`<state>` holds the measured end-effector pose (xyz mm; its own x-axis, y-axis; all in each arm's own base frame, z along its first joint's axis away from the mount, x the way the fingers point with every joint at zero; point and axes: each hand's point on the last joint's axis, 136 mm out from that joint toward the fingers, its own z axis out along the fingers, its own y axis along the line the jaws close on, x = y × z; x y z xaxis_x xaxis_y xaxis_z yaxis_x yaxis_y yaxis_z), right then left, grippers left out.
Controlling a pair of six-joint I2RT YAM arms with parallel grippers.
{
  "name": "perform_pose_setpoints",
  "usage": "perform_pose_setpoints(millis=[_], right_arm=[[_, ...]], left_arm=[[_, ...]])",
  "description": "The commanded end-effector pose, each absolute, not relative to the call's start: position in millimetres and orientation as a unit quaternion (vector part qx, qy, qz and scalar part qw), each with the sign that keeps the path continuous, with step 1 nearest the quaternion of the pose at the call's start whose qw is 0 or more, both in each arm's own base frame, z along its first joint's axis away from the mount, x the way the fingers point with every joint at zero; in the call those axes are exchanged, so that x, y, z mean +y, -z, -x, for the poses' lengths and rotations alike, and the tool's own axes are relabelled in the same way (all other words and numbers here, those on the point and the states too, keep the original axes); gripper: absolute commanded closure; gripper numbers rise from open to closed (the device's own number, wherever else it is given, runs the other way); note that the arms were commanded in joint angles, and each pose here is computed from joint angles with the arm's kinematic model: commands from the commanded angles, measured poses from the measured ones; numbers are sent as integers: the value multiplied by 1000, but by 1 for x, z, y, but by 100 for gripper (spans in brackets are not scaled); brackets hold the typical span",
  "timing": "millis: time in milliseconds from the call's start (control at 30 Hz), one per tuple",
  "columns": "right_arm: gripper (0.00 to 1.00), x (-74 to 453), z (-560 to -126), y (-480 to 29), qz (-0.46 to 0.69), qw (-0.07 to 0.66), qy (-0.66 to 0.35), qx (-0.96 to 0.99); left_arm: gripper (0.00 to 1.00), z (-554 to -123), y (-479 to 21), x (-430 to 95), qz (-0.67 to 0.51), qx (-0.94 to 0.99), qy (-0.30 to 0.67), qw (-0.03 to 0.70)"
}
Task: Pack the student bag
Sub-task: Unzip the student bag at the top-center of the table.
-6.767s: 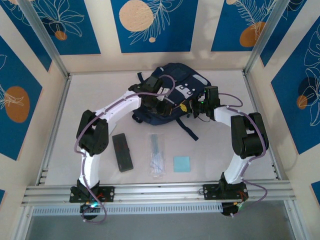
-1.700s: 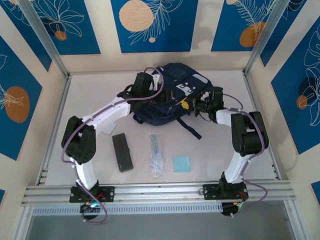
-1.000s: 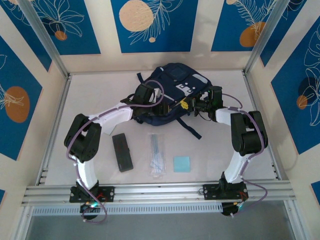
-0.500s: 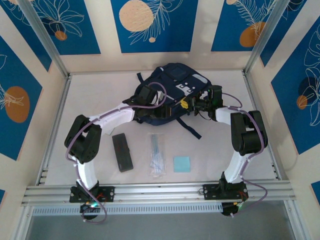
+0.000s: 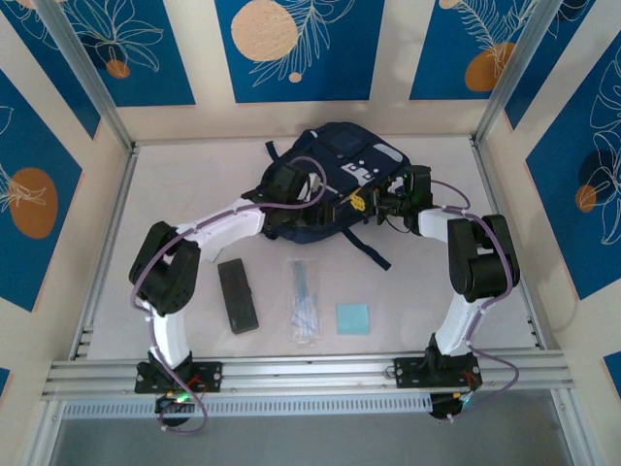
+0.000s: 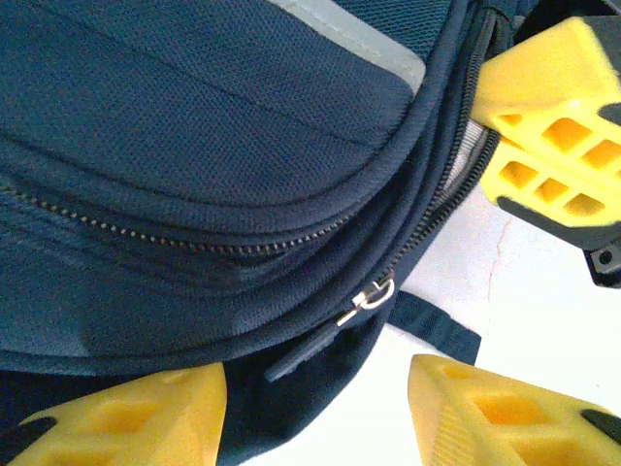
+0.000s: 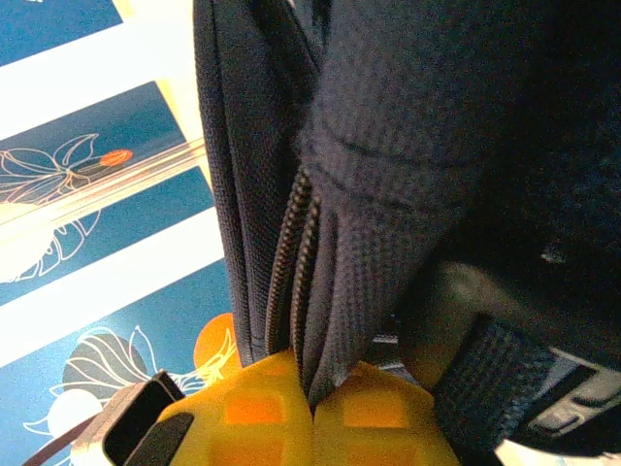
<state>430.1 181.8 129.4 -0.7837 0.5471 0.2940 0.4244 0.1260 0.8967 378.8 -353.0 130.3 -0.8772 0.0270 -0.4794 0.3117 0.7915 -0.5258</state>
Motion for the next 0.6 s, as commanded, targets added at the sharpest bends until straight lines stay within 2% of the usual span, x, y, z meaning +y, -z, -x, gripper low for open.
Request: perform_pose_setpoints(millis=[0, 267, 467, 567], right_arm=[[100, 193, -436, -156, -281, 72, -599, 746], [100, 194, -435, -159, -281, 73, -605, 742], [100, 199, -436, -162, -275, 68, -613, 738], [100, 199, -435, -162, -276, 66, -615, 736]], left_arm=[[48, -402, -145, -370, -107, 901, 319, 274], [49, -398, -113, -368, -76, 909, 319, 256], [49, -414, -134, -381, -61, 880, 361, 302], [50, -419, -156, -395, -62, 852, 411, 318]])
